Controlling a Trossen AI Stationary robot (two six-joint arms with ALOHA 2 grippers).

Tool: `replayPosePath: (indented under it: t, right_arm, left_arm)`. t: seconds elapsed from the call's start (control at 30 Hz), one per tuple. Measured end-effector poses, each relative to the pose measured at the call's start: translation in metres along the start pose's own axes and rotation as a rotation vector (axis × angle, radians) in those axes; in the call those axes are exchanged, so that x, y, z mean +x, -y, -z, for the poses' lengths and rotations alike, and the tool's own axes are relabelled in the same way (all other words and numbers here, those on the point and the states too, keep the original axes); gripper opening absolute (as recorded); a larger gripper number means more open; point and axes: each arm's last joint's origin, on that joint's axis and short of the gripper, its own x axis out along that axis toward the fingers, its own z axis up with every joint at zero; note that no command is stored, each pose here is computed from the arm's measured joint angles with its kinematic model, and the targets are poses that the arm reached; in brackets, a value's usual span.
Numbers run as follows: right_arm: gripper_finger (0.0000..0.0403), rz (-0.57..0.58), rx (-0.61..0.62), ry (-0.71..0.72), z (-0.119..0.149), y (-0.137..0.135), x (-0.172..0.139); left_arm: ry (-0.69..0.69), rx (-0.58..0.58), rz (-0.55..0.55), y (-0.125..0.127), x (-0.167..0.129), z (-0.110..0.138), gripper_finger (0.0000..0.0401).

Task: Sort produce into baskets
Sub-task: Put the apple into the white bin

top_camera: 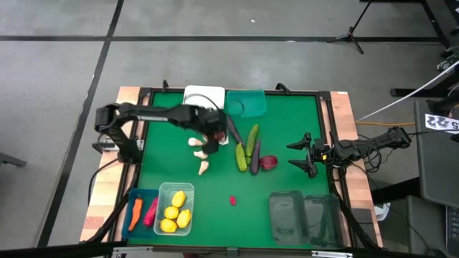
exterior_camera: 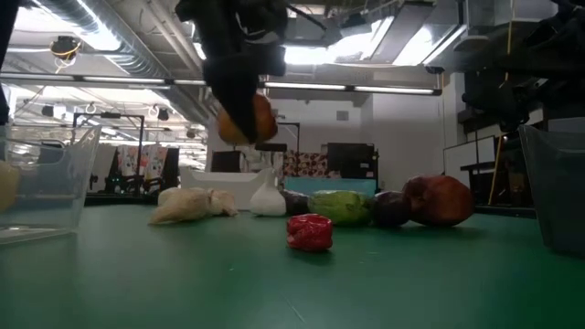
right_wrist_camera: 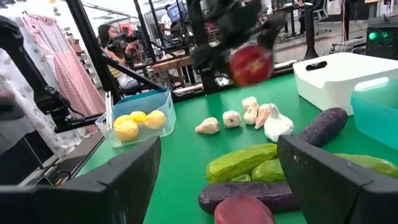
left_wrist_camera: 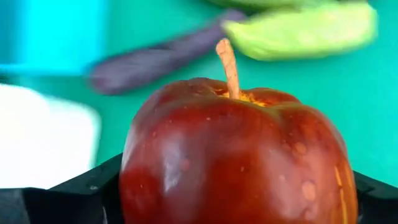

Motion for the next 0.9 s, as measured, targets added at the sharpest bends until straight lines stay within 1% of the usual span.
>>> replayPosePath:
  t: [0.1, 0.2, 0.4, 0.57, 0.63, 0.7, 0.8, 0.9]
  right_arm:
    - [0.0321, 0.002, -0.001, -0.004, 0.0, 0.0, 0.0]
    - [0.0321, 0.004, -0.003, -0.008, 0.001, 0.0, 0.001]
    - [0.0321, 0.004, -0.004, -0.01, 0.001, 0.0, 0.001]
    - [0.0321, 0.005, -0.003, -0.009, 0.001, 0.0, 0.001]
    - [0.0321, 0.005, -0.003, -0.009, 0.001, 0.0, 0.001]
    - [0.0321, 0.005, -0.003, -0.009, 0.001, 0.0, 0.001]
    - [0.0321, 0.006, -0.003, -0.009, 0.001, 0.0, 0.001]
    - [0.0321, 0.006, -0.003, -0.009, 0.001, 0.0, 0.001]
  left_arm:
    - [0.027, -0.083, -0.048, -0.029, -0.012, 0.004, 0.0333]
    - [0.051, -0.182, -0.123, -0.061, -0.018, 0.009, 0.0336]
    - [0.062, -0.463, -0.254, -0.129, -0.018, 0.028, 0.0338]
    - [0.096, -0.675, -0.331, -0.174, -0.02, 0.047, 0.0338]
    - [0.086, -0.718, -0.349, -0.185, -0.019, 0.054, 0.0338]
    - [0.074, -0.735, -0.351, -0.192, -0.015, 0.058, 0.0338]
    - [0.069, -0.745, -0.343, -0.196, -0.005, 0.058, 0.0335]
    - [0.023, -0.738, -0.328, -0.195, 0.01, 0.058, 0.0335]
